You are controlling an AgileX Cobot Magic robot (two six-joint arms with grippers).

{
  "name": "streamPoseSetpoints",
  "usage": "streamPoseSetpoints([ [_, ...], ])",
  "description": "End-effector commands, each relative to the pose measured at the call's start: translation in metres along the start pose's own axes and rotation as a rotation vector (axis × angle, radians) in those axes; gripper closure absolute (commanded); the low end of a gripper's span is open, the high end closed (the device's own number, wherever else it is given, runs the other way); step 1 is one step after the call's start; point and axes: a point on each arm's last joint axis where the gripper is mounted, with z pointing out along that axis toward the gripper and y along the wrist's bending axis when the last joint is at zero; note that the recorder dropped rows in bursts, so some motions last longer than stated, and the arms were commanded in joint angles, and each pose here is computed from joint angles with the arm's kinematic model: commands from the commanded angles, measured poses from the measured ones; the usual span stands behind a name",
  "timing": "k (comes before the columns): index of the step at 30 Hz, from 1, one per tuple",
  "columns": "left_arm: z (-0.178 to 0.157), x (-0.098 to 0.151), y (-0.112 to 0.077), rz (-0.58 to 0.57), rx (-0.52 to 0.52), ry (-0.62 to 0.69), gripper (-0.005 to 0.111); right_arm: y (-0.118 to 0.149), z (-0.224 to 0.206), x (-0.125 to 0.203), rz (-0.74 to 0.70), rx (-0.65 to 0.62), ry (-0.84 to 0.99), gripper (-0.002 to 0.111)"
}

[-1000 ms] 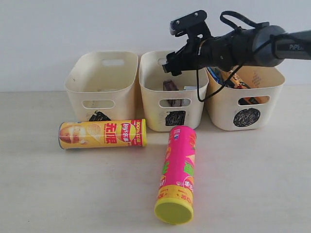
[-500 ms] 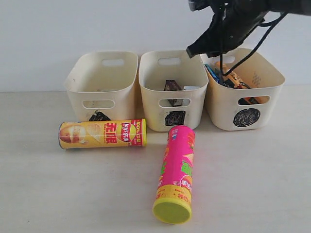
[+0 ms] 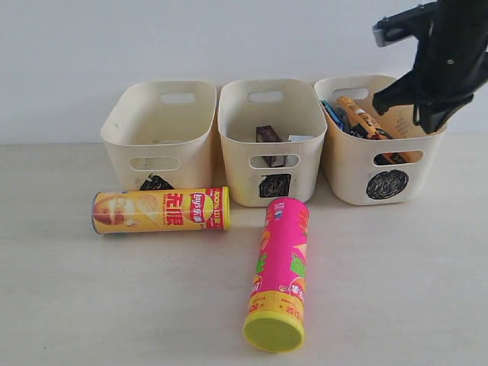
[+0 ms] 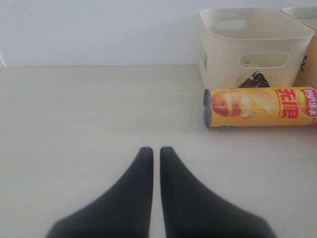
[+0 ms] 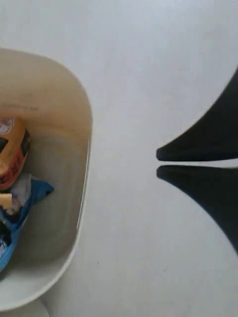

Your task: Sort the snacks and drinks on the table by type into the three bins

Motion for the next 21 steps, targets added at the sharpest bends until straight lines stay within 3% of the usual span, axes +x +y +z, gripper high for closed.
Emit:
streamPoseSetpoints([
  [1, -0.001, -0.003, 0.000, -0.015, 0.002, -0.021, 0.102, -0.026, -0.015, 0.013, 0.111, -0.038, -0.029, 0.108],
  [9, -0.001, -0.003, 0.000, -0.015, 0.002, -0.021, 0.102, -0.048, -0.032, 0.053, 0.213, -0.015, -0.078, 0.108],
  [21, -0.001, -0.003, 0.000, -0.015, 0.002, -0.021, 0.102, -0.033, -0.063, 0.131, 0.325, -0.025, -0.286, 0.108],
])
